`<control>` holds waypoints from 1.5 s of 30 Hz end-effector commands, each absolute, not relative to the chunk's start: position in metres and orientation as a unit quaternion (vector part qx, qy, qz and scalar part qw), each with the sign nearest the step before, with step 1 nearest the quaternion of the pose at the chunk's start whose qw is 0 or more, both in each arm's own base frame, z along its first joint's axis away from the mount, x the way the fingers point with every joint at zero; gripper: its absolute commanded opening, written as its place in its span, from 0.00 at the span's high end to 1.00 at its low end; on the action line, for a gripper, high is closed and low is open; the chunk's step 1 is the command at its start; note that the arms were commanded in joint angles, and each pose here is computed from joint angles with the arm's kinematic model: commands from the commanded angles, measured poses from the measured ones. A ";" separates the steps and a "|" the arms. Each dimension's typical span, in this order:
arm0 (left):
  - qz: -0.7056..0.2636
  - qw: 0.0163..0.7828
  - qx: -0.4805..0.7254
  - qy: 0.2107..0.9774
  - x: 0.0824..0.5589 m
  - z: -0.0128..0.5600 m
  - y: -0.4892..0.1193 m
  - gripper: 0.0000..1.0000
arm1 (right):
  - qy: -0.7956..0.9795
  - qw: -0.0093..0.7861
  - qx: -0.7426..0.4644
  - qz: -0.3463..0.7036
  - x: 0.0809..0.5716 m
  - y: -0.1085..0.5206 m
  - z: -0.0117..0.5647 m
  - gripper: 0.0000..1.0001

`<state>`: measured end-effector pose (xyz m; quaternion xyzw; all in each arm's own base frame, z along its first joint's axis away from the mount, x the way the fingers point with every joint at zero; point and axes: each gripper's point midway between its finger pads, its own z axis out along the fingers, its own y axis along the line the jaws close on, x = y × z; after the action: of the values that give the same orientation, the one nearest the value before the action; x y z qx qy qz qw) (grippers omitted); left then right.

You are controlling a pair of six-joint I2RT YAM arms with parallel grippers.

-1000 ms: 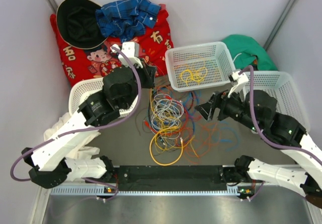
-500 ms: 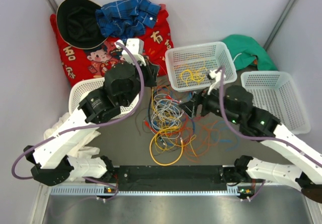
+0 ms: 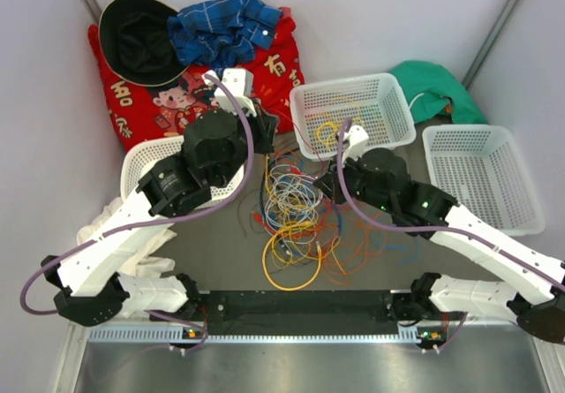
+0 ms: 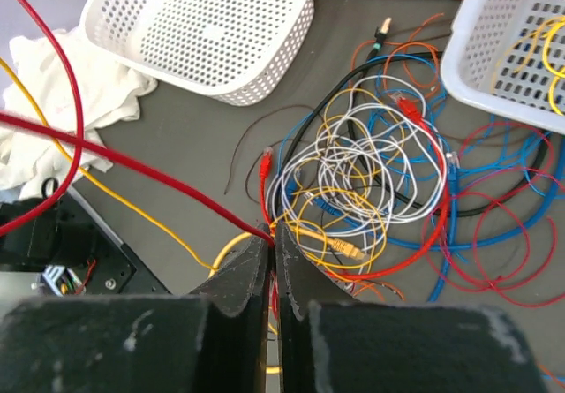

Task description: Untangle the cables

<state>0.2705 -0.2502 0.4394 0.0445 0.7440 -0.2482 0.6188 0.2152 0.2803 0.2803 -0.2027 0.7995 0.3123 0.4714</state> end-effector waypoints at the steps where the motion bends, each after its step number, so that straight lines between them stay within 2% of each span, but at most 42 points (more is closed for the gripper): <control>1: -0.243 0.639 0.032 0.729 0.265 0.455 -0.232 1.00 | 0.783 0.514 -0.172 0.306 0.215 0.258 0.318 1.00; 3: -0.247 0.642 0.028 0.726 0.264 0.453 -0.230 1.00 | 0.771 0.538 -0.160 0.302 0.214 0.245 0.348 1.00; 4: -0.242 0.635 0.029 0.733 0.265 0.439 -0.231 0.89 | 0.775 0.539 -0.158 0.288 0.213 0.237 0.353 1.00; 5: -0.245 0.637 0.025 0.731 0.262 0.437 -0.227 0.50 | 0.773 0.556 -0.151 0.268 0.216 0.226 0.365 1.00; 6: -0.239 0.641 0.010 0.729 0.264 0.434 -0.221 0.31 | 0.754 0.581 -0.139 0.274 0.215 0.217 0.401 1.00; 7: -0.234 0.630 -0.006 0.740 0.265 0.414 -0.220 0.12 | 0.756 0.584 -0.139 0.260 0.214 0.209 0.408 1.00; 8: -0.235 0.633 -0.021 0.737 0.262 0.412 -0.212 0.01 | 0.749 0.599 -0.133 0.249 0.215 0.200 0.423 1.00; 9: -0.224 0.627 -0.025 0.746 0.263 0.392 -0.210 0.01 | 0.733 0.618 -0.123 0.256 0.214 0.194 0.452 1.00; 12: -0.213 0.620 -0.057 0.753 0.260 0.368 -0.195 0.01 | 0.725 0.640 -0.109 0.229 0.213 0.173 0.485 1.00; 19: -0.207 0.592 -0.076 0.775 0.247 0.321 -0.180 0.01 | 0.700 0.698 -0.039 0.145 0.221 0.119 0.533 1.00; 23: -0.223 0.578 -0.075 0.782 0.241 0.305 -0.184 0.01 | 0.653 0.741 0.000 0.154 0.210 0.092 0.570 1.00; 28: -0.257 0.573 -0.065 0.775 0.240 0.297 -0.197 0.01 | 0.612 0.765 0.006 0.198 0.198 0.087 0.598 1.00; 32: -0.366 0.595 -0.013 0.716 0.230 0.326 -0.231 0.01 | 0.629 0.747 -0.005 0.215 0.200 0.101 0.589 1.00; 33: -0.418 0.615 0.016 0.669 0.223 0.342 -0.246 0.01 | 0.634 0.742 -0.009 0.217 0.201 0.106 0.585 1.00; 37: -0.492 0.633 0.082 0.591 0.207 0.358 -0.275 0.01 | 0.648 0.721 -0.020 0.246 0.201 0.123 0.573 1.00; 45: -0.527 0.669 0.207 0.482 0.189 0.366 -0.324 0.01 | 0.666 0.689 -0.037 0.283 0.198 0.144 0.561 1.00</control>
<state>0.2134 -0.3084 0.3128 0.1404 0.6194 -0.4758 0.6085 0.2033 0.1306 0.5629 -0.0280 0.6615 0.2475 0.7073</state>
